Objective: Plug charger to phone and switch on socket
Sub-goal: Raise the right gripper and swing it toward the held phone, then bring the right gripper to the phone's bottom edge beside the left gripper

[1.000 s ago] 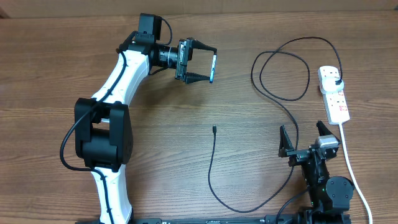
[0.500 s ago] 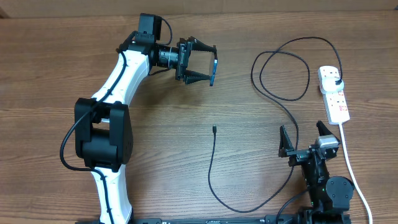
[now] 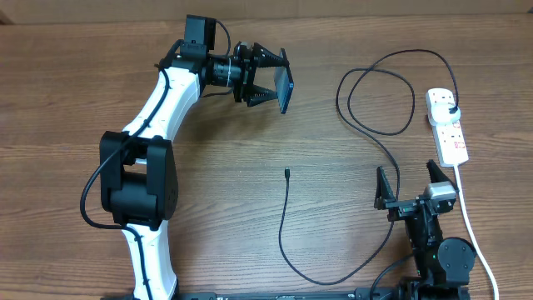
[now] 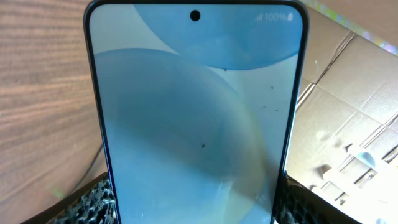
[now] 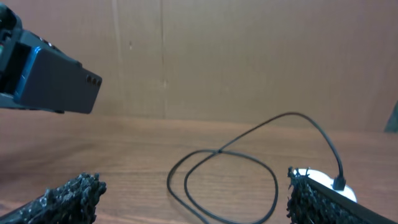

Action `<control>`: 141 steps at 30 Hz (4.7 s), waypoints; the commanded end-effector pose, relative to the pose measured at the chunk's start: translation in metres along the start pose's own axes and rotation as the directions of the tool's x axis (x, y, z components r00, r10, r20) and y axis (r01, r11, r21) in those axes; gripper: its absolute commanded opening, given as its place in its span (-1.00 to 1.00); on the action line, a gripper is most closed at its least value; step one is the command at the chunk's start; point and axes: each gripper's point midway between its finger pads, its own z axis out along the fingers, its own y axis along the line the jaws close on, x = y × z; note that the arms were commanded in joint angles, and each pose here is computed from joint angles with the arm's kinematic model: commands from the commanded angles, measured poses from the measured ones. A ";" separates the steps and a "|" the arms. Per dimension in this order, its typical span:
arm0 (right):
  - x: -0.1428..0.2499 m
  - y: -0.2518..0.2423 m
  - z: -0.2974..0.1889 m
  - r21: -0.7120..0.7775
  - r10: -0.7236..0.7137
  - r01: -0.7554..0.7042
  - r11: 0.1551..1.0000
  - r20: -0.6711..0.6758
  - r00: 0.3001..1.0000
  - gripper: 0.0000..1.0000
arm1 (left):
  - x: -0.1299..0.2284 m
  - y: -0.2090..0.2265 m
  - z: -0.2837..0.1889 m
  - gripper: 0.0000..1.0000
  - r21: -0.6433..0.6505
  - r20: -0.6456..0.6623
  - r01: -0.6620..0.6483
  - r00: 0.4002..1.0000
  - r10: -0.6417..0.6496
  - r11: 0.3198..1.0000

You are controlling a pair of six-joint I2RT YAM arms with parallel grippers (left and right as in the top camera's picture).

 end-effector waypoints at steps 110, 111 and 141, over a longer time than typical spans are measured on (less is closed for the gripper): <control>-0.005 0.108 0.142 -0.079 0.483 -0.662 0.746 -0.620 0.619 1.00 | 0.029 -0.004 0.039 -0.91 -0.214 0.279 0.065 0.960 -0.003 0.975; -0.005 0.109 0.141 -0.083 0.483 -0.667 0.741 -0.624 0.614 1.00 | 0.030 -0.004 0.041 -0.91 -0.217 0.279 0.067 0.960 -0.003 0.974; 0.019 0.102 0.136 0.007 0.490 -0.648 0.762 -0.660 0.570 1.00 | 0.076 0.008 0.098 -0.91 -0.288 0.236 0.069 0.972 0.002 0.955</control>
